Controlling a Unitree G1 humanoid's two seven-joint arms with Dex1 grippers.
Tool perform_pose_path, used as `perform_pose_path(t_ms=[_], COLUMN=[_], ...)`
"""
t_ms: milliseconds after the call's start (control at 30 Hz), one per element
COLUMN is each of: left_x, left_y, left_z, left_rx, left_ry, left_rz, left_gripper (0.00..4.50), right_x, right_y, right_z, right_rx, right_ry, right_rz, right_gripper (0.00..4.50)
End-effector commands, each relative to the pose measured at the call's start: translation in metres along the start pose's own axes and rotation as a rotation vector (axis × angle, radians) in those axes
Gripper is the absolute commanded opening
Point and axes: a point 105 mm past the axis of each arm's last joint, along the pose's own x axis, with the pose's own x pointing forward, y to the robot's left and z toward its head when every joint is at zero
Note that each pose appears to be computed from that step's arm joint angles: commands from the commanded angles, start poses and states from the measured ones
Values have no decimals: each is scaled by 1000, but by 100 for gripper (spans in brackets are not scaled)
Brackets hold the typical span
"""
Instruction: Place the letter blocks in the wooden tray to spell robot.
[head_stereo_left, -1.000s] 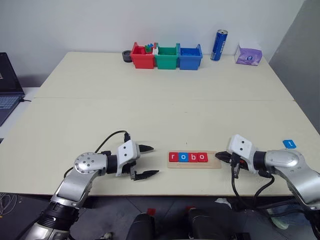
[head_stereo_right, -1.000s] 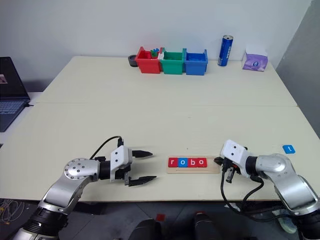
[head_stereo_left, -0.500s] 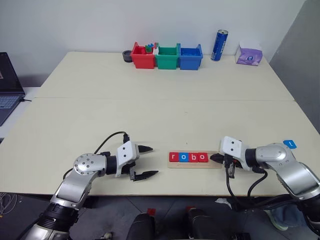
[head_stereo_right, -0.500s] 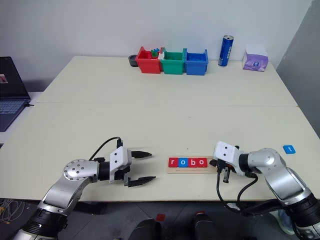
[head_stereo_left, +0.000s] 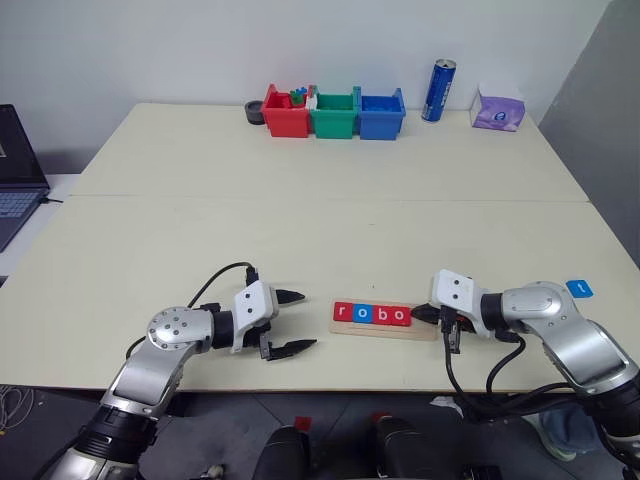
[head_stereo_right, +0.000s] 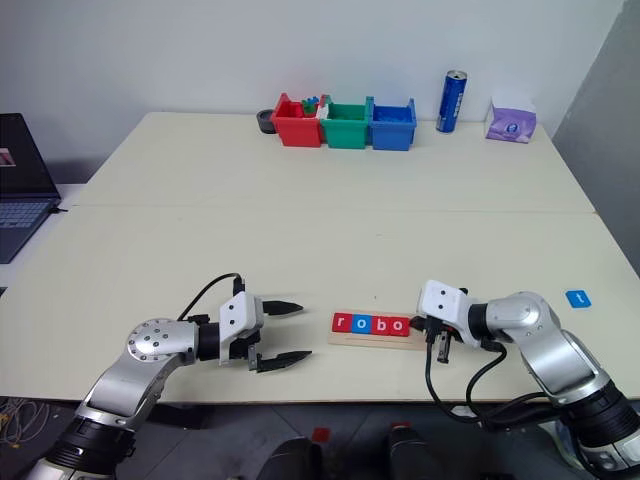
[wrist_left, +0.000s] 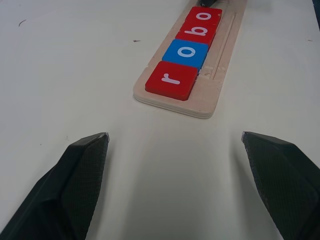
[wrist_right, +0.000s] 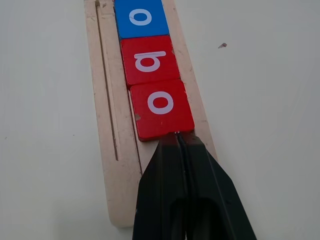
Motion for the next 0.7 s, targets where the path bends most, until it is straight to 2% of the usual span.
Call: perform_pose_path(t_ms=[33, 133, 233, 367, 467, 567, 700], left_x=[1, 2, 3, 3, 4, 8, 11], left_y=[-1, -2, -2, -4, -4, -5, -4], left_z=[12, 13, 14, 14, 13, 12, 14], left_rx=[36, 35, 35, 30, 28, 31, 37], left_ry=[-32, -36, -42, -52, -54, -56, -58], left_rz=[0, -3, -2, -3, -11, -25, -37], left_gripper=[450, 450, 450, 450, 450, 450, 450], right_x=[-11, -31, -59, -110, -148, -158, -162], right_y=[-13, -19, -43, -72, -81, -70, -66], right_z=[10, 12, 8, -24, -55, -88, -115], right_rx=[-50, 6, 108, 294, 412, 528, 603], right_ry=[-16, -41, -95, -149, -158, -114, -68], right_rz=[-57, -105, -319, -757, -1091, -1188, -1229], right_gripper=[5, 5, 60, 202, 307, 407, 407])
